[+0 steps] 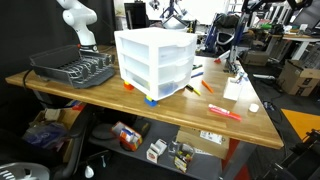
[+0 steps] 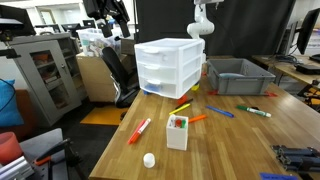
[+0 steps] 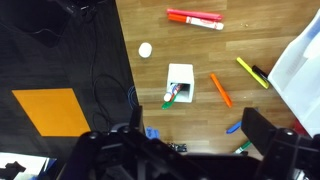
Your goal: Take the white and blue marker out of the pen holder and put it on the table
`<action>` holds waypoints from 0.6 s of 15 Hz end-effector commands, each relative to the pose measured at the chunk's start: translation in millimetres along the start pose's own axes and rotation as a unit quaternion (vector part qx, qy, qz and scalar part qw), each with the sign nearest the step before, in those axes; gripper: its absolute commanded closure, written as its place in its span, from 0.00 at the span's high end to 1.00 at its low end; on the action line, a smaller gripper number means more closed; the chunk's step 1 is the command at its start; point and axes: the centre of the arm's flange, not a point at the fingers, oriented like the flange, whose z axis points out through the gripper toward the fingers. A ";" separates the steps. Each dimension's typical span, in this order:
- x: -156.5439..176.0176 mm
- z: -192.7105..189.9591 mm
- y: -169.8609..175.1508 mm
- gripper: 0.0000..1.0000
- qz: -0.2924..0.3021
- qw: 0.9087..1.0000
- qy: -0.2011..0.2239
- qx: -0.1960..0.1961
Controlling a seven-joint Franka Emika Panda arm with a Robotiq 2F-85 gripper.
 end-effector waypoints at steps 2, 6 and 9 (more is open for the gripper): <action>-0.4 0.2 0.4 1.00 0.002 1.000 0.003 -0.002; 3.4 22.1 4.3 1.00 0.016 1.000 0.002 -0.007; 1.4 54.3 10.8 1.00 0.026 1.000 -0.009 0.009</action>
